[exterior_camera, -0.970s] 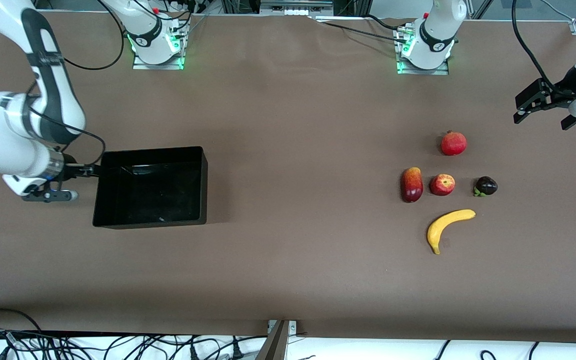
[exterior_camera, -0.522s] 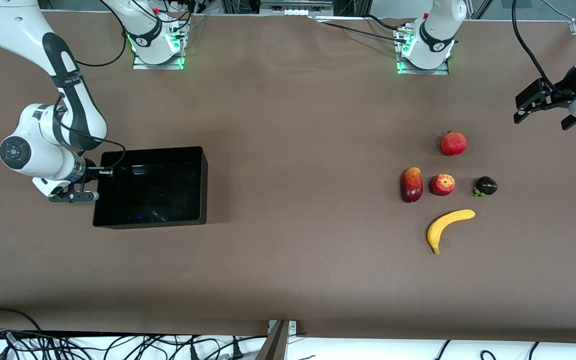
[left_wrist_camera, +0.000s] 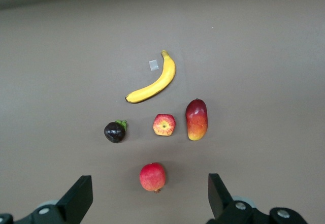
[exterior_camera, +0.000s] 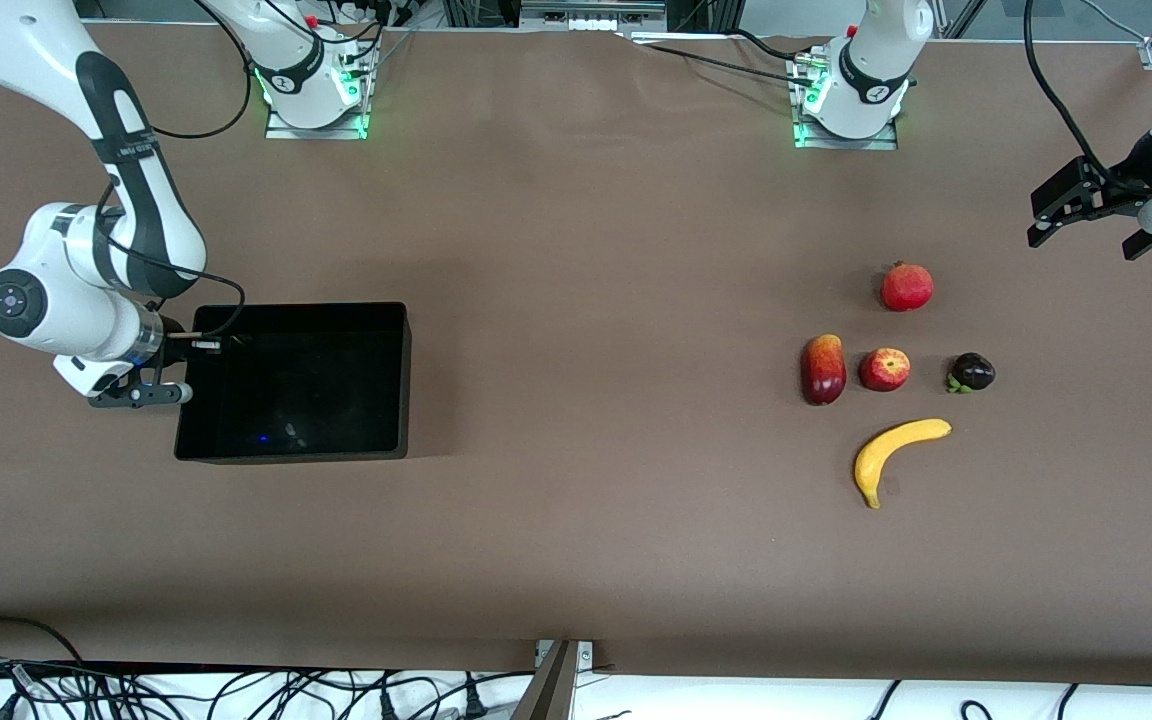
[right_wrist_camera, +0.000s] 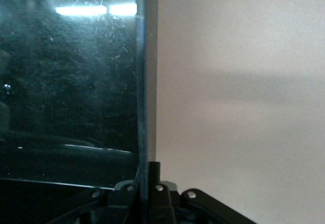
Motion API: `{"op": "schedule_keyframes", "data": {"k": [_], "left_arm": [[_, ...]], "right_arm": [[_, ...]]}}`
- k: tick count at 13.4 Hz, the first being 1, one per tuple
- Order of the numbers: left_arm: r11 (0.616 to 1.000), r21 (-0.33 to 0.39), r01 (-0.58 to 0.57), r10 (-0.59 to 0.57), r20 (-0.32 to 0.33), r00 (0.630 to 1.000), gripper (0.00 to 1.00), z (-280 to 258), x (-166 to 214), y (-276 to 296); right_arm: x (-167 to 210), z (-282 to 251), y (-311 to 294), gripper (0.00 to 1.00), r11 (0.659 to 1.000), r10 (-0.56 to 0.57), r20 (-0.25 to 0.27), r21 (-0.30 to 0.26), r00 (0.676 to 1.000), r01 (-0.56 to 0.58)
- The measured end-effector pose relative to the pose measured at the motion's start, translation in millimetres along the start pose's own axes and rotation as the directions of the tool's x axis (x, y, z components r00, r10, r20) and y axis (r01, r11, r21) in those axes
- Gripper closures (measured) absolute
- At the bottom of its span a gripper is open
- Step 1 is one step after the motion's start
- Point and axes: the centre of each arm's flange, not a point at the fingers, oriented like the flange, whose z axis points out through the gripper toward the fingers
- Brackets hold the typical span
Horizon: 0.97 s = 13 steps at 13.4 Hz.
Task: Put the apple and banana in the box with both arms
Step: 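Push the black box with the right gripper toward the fruit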
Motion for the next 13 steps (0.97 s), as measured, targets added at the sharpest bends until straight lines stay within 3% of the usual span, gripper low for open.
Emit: {"op": "schedule_keyframes", "data": {"k": [4,6,10,13], "left_arm": [[1.0,0.0,0.001,-0.001,0.0,1.0,0.0,-0.2,-0.1,-0.8],[1.0,0.0,0.001,-0.001,-0.001,1.0,0.0,-0.3,0.0,-0.5],[1.0,0.0,-0.006,0.006,0.0,1.0,0.0,-0.7,0.3,3.3],[1.0,-0.005,-0.006,0.006,0.038,0.999,0.0,2.4,-3.8,4.0]], "right_arm": [[27.1,-88.0,-97.6,0.96,0.989,0.027,0.02,0.147,0.999,-0.03],[30.6,-107.4,-190.6,0.96,0.985,0.077,0.021,0.154,0.997,-0.079],[11.3,-73.5,-405.6,0.96,0.986,0.115,0.039,0.118,0.993,-0.119],[-2.2,-26.9,-510.0,0.96,0.98,0.132,-0.031,0.156,0.991,-0.126]]}}
